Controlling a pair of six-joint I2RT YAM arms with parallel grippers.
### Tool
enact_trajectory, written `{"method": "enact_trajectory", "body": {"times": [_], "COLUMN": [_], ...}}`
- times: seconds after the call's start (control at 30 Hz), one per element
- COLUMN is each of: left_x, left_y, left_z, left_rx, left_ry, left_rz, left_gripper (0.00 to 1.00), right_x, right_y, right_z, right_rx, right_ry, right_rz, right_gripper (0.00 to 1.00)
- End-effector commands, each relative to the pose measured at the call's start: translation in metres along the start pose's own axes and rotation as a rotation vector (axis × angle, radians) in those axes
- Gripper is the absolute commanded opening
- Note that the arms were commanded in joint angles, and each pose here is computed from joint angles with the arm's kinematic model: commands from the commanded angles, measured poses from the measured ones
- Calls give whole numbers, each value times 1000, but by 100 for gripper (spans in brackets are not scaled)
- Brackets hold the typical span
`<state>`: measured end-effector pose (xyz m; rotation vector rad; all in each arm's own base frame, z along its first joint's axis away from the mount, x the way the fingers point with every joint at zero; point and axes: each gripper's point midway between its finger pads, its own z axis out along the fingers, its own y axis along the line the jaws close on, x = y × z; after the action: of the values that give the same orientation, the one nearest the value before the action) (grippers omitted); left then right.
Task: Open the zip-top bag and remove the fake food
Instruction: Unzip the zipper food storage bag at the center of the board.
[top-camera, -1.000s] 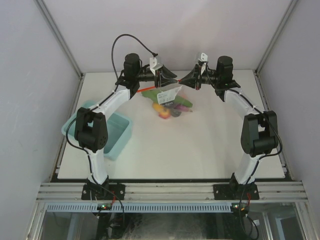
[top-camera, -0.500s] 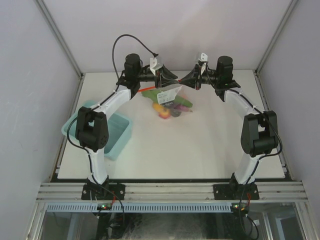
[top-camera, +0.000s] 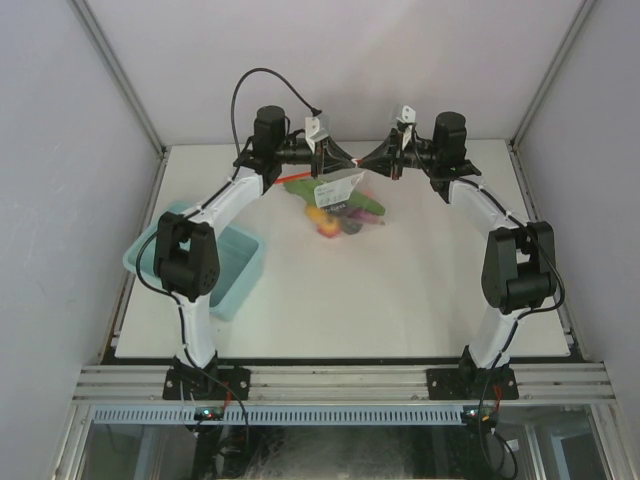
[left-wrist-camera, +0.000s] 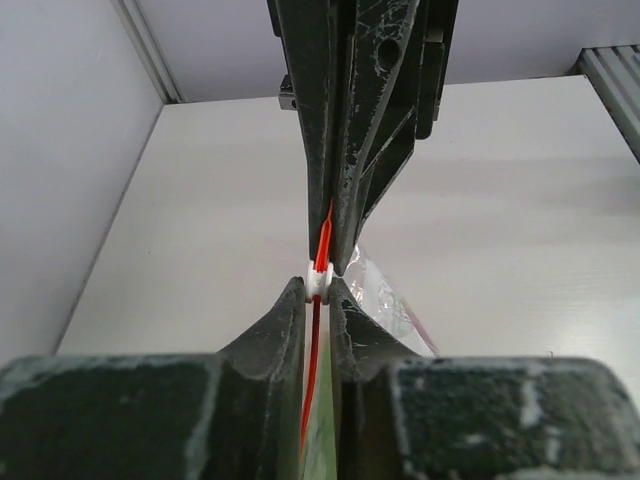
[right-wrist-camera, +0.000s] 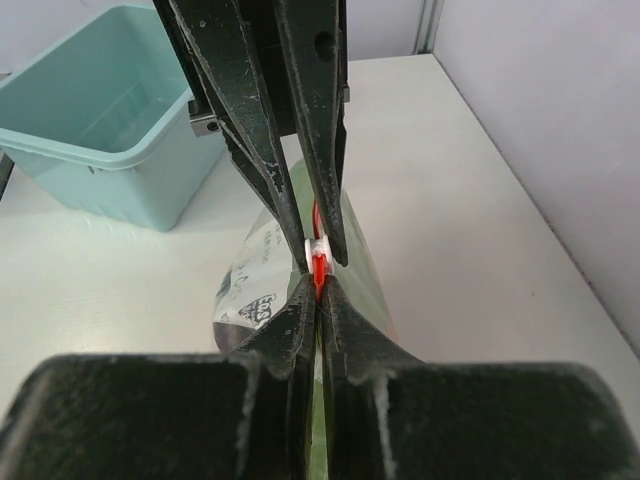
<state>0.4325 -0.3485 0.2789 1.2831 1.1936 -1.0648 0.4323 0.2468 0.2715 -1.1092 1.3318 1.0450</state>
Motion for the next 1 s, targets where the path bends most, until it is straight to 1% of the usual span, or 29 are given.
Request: {"method": "enact_trajectory", "body": {"times": [0.0,0.07,0.1,0.67,0.83,0.97], "left_x": [-21,-22,-22,-13,-4,11], "left_y": [4,3,3,12,13,16], "left_z": [1,2,2,-21,-24,-29], "left_rx": [-4,3,2,-25,-32,-54], "left_ry": [-16,-19,-20,-15,16,93], "left_rz": [70,67,64,33,23,42], "left_gripper": [10,2,0,0,0,0], "right_x": [-32,-31,-31,-34,-36,-37], "right_y": [10,10,10,1,-1,-3], "right_z": [-3,-4,-4,-13,-17,-20], "right_rx": [-23,-22,-22,41,61,78], "right_ry": [-40,-39,-38,-41,-49,-52], "right_rz": [-96,-94,-93,-89,-91,-90], "right_gripper": [0,0,0,0,0,0]}}
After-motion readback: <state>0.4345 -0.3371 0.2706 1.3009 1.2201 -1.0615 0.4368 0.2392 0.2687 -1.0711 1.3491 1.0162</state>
